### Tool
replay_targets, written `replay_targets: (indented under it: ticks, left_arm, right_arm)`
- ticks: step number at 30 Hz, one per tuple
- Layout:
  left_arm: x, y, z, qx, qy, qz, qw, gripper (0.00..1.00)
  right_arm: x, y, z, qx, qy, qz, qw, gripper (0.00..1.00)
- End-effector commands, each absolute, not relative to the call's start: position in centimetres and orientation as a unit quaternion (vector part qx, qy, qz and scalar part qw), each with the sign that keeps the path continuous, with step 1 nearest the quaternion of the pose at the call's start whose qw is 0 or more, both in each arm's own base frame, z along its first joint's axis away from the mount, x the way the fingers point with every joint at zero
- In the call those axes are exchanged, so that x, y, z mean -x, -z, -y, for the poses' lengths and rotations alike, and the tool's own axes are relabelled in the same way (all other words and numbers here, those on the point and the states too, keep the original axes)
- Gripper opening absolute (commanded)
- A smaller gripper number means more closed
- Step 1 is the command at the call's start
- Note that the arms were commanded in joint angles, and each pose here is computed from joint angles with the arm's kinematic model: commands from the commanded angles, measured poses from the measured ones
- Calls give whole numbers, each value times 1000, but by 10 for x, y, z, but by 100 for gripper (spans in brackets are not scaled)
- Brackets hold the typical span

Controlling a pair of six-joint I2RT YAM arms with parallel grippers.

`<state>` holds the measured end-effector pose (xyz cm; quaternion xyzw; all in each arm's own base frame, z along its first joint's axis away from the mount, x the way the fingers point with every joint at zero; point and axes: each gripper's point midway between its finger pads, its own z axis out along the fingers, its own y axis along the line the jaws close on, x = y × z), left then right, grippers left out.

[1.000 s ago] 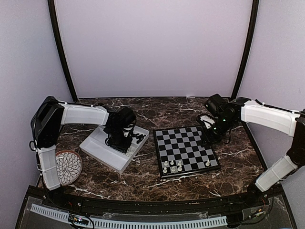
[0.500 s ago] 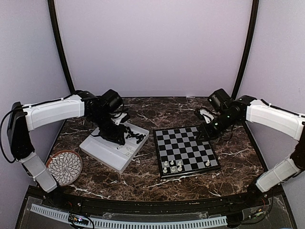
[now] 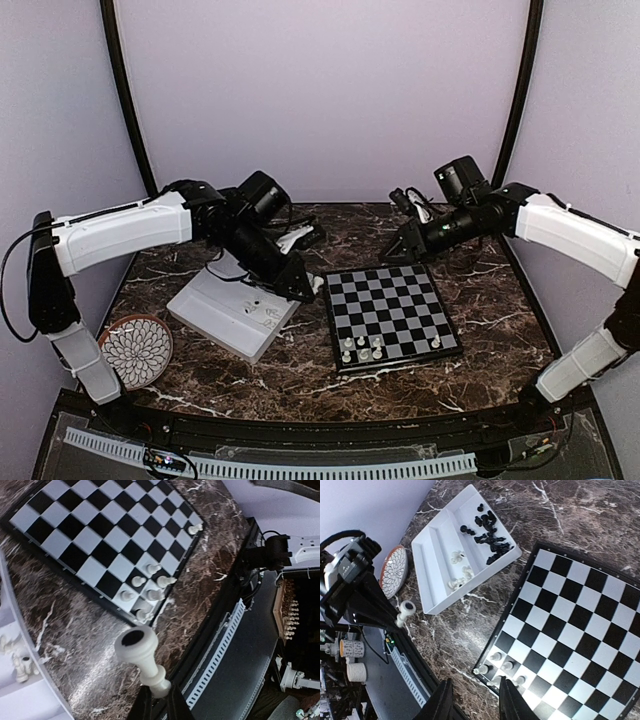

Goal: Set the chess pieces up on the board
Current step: Pass from the left arm to the right

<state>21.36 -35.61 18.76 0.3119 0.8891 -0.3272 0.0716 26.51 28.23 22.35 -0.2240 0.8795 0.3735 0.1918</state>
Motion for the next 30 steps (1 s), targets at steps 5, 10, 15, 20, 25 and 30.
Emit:
replay_targets:
  ticks: [5, 10, 15, 20, 25, 30]
  left_arm:
    - [-199, -238, 418, -375, 419, -820, 107, 4]
    - [-198, -240, 433, -382, 426, -813, 109, 4]
    - [-200, -243, 440, -382, 429, -811, 114, 4]
    - [-207, -244, 441, -380, 420, -814, 129, 4]
    - [-211, -249, 444, -379, 424, -811, 138, 4]
    - [-212, -251, 446, -379, 428, -808, 142, 4]
  right_arm:
    - [-251, -250, -338, 210, -565, -792, 97, 62]
    - [-246, -257, -345, 205, -594, -774, 78, 61]
    - [-232, -250, -351, 222, -597, -770, 52, 54]
    - [-219, -245, -354, 227, -599, -768, 31, 46]
    - [-219, -240, -351, 221, -593, -774, 30, 37]
    - [-223, -232, -350, 205, -585, -784, 29, 29]
